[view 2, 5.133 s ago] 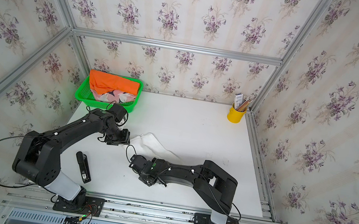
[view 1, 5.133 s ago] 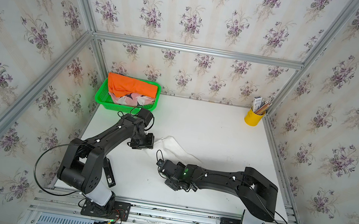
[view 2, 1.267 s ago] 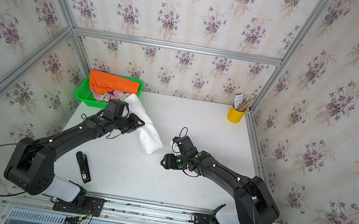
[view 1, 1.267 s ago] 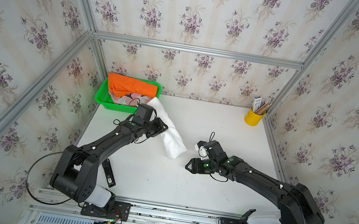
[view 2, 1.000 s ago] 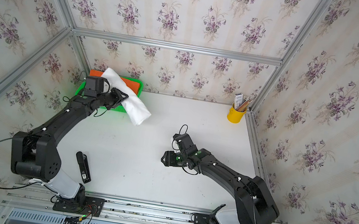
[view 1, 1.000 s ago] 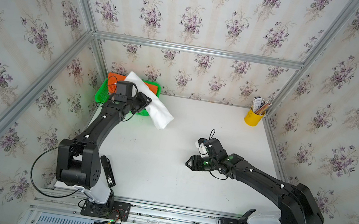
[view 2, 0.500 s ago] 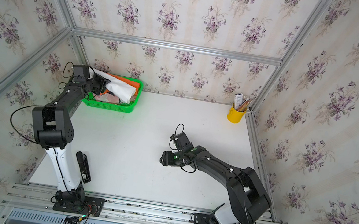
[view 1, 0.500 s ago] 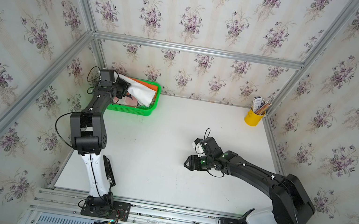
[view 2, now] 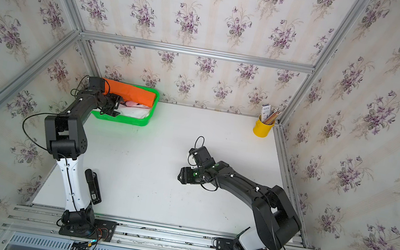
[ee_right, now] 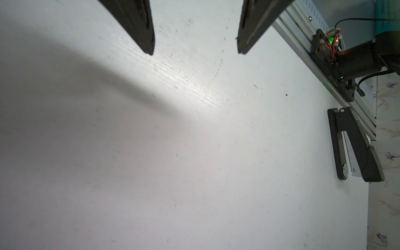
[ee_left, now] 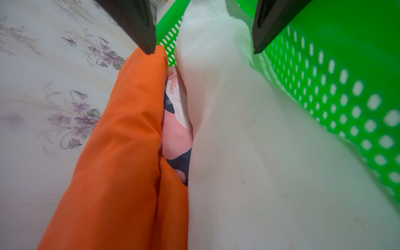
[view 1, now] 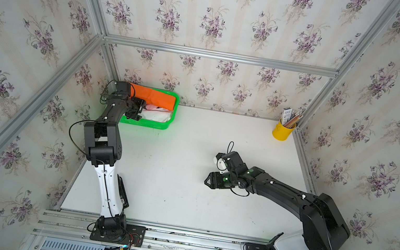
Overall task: Roll up the shorts
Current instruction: Place the shorts in the bin, then reset both arms
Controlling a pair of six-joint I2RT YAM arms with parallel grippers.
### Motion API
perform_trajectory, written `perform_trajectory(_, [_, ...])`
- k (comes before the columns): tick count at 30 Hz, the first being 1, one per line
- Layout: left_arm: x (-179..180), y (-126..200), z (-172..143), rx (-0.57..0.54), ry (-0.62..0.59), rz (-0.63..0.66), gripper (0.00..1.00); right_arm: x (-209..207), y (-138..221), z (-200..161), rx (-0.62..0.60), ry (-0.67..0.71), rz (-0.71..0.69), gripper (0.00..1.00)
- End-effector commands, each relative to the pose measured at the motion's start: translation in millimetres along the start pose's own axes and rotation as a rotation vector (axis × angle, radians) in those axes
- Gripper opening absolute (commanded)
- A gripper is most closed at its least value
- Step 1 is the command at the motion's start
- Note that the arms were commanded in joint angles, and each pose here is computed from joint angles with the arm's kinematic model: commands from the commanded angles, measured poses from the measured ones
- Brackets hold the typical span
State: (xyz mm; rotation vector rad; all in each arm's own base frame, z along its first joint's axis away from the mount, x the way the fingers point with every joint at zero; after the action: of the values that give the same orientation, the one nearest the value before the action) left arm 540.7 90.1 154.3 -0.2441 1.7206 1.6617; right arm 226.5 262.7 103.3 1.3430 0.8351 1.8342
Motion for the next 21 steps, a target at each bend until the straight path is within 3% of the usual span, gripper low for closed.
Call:
perform_trajectory(1, [29,36,-15,0.027,0.113,0.218,0.88,-2,7,4,-0.025,0.016,-0.027,0.66])
perform_trajectory(5, [35,78,-30,0.073,0.139,0.328,0.9,-3,19,14,-0.071,0.029,-0.06,0.67])
perform_trajectory(9, [27,101,-47,0.055,-0.012,0.223,0.91,-28,42,49,-0.219,0.029,-0.172,0.73])
perform_trajectory(12, [22,114,-59,-0.027,-0.233,0.066,0.95,-70,72,96,-0.422,0.018,-0.408,0.86])
perform_trajectory(14, [30,122,-67,-0.103,-0.391,0.049,0.99,-107,93,124,-0.556,-0.026,-0.57,0.99])
perform_trajectory(18, [57,119,-87,-0.165,-0.678,0.108,0.99,-170,111,151,-0.744,-0.136,-0.781,1.0])
perform_trajectory(21, [73,107,-103,-0.3,-0.91,0.19,0.99,-208,115,150,-0.841,-0.197,-0.868,1.0])
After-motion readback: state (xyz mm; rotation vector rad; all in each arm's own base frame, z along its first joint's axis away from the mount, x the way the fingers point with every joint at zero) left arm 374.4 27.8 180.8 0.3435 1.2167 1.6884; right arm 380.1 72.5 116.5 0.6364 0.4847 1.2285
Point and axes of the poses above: each gripper's point midway between its finger pads, its own y axis back along the fingers, its own x axis along the line the jaws close on, z = x × y, the point moved 3 cm from there along y, back along the fingers, and after that the axes turned 10 degrees about -y, right-handed, at the moved point
